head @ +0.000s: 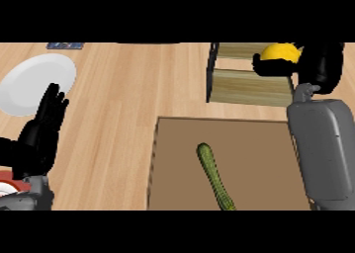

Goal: Pick the lemon from the tray and place it in the tiered shelf

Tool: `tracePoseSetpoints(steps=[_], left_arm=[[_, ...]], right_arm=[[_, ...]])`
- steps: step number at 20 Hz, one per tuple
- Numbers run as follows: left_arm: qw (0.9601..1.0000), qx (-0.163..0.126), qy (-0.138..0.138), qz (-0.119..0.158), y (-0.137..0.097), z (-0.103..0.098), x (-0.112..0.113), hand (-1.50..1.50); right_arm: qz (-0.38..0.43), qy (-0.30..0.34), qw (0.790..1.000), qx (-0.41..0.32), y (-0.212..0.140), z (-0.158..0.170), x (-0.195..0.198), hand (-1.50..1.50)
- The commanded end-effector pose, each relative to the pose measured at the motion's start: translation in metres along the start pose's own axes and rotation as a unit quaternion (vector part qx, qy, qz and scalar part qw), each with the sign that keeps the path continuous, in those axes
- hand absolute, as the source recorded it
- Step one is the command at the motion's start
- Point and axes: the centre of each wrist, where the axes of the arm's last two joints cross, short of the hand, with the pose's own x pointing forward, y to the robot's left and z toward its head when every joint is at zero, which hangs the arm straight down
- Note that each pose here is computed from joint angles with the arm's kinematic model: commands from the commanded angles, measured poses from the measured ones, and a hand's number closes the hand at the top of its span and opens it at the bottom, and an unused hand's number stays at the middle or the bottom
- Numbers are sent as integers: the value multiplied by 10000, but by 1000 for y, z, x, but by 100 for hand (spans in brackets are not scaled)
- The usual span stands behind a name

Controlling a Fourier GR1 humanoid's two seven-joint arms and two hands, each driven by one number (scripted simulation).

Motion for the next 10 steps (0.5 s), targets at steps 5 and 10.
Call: tracePoseSetpoints(steps=[5, 10], left_arm=[[10000, 46, -20, -64, 6, 2, 4, 0], [10000, -16, -63, -3, 5, -16, 2, 0]], right_arm=[[315, -124, 9993, 183, 22, -32, -2, 150], [-597, 424, 9973, 42, 45, -45, -11, -150]])
